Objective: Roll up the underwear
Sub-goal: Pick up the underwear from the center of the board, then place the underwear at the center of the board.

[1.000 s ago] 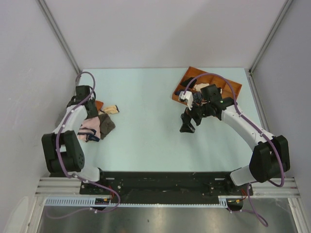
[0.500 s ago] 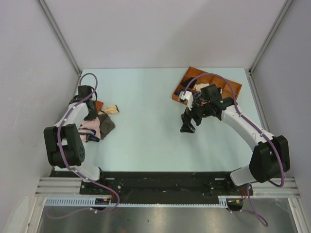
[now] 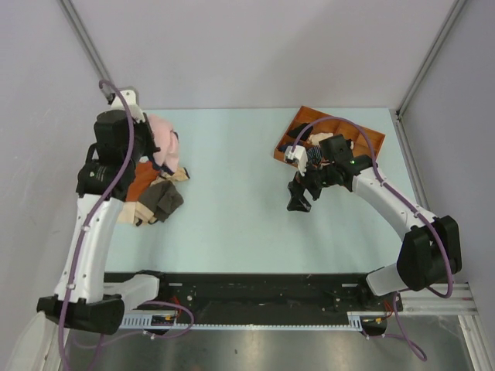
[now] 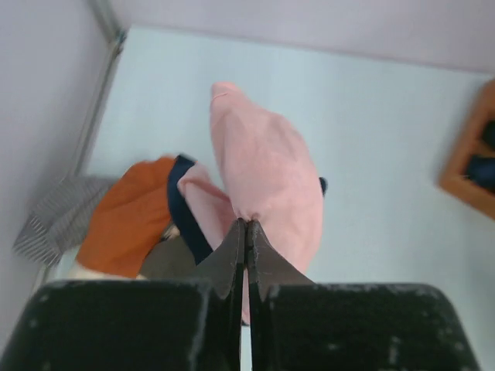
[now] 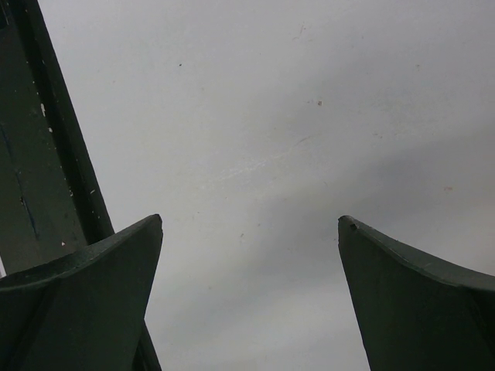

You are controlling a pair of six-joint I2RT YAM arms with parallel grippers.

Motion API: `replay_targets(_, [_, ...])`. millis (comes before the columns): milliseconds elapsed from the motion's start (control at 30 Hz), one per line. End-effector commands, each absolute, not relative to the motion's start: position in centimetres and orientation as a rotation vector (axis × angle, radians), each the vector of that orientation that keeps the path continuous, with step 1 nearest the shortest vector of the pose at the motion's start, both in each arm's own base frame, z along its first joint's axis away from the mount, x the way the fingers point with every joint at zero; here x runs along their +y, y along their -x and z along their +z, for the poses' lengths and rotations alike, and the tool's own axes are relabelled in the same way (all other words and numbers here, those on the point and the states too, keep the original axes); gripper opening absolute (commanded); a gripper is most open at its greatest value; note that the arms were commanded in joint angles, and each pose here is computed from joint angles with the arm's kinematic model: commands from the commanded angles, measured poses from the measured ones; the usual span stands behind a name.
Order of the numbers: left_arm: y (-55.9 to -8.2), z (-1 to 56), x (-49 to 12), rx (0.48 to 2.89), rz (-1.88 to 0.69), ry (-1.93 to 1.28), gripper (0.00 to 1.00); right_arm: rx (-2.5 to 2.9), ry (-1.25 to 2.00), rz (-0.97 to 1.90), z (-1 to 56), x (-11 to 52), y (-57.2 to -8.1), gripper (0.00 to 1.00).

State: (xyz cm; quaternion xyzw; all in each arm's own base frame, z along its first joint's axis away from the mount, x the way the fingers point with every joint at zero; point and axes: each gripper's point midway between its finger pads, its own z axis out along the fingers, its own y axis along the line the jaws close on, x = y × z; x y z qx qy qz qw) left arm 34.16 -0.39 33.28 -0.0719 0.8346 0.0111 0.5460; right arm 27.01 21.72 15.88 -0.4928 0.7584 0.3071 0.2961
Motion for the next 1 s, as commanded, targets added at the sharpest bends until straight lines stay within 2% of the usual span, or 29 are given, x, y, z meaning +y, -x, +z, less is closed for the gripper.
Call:
replay_targets(0, [-32.4, 36.0, -7.4, 1.966, -0.195, 0.029, 0.00, 1.929, 1.330, 0.765, 18.5, 21.8, -27.6, 1.00])
replay_targets(167, [-30.7, 37.3, -19.0, 1.941, -0.589, -0.213, 0.01, 1.905, 1.272, 0.782, 20.0, 19.9, -28.1, 1.00])
replay_targets(300, [-27.0, 36.1, -28.2, 1.945, -0.870, -0.401, 0.00, 1.888, 1.175, 0.813, 21.6, 17.8, -28.7, 1.00])
replay_targets(400, [-25.5, 32.6, -32.5, 1.981, -1.008, -0.457, 0.00, 1.888, 1.129, 0.814, 22.1, 16.6, -29.1, 1.00])
replay_targets(467, [-26.0, 26.8, -33.6, 2.082, -1.021, -0.404, 0.00, 1.895, 1.121, 0.808, 22.0, 16.3, -29.2, 1.00])
replay_targets(533, [-27.0, 19.7, -32.3, 2.209, -0.904, -0.337, 0.11, 1.908, 1.124, 0.811, 21.5, 16.3, -29.3, 1.00])
replay_targets(600, [-29.3, 12.8, -29.2, 2.341, -0.758, -0.218, 0.33, 1.902, 1.149, 0.817, 21.1, 16.4, -29.3, 1.00])
replay_targets(633, [-29.9, 11.1, -28.1, 2.371, -0.732, -0.184, 0.35, 1.907, 1.173, 0.835, 20.7, 16.5, -28.8, 1.00])
replay_targets(667, [-31.3, 10.6, -26.7, 2.355, -0.729, -0.127, 0.40, 1.904, 1.200, 0.850, 20.2, 16.6, -28.6, 1.00])
replay_targets(700, [-31.0, 10.2, -25.7, 2.353, -0.729, -0.111, 0.53, 1.866, 1.284, 0.869, 19.5, 16.8, -27.7, 1.00])
replay_targets(767, [-31.5, 11.5, -24.0, 2.295, -0.648, -0.125, 0.64, 1.825, 1.375, 0.911, 18.4, 17.3, -26.5, 0.99])
replay_targets(800, [-31.5, 14.0, -23.0, 2.218, -0.621, -0.134, 0.73, 1.805, 1.413, 0.947, 17.6, 17.5, -25.6, 0.98])
replay_targets(900, [-30.6, 16.1, -21.6, 2.130, -0.566, -0.246, 0.87, 1.701, 1.555, 0.968, 16.2, 18.8, -24.1, 0.95])
replay_targets(967, [-29.1, 17.2, -21.8, 2.076, -0.617, -0.347, 0.90, 1.605, 1.688, 0.959, 14.8, 19.9, -23.0, 0.92])
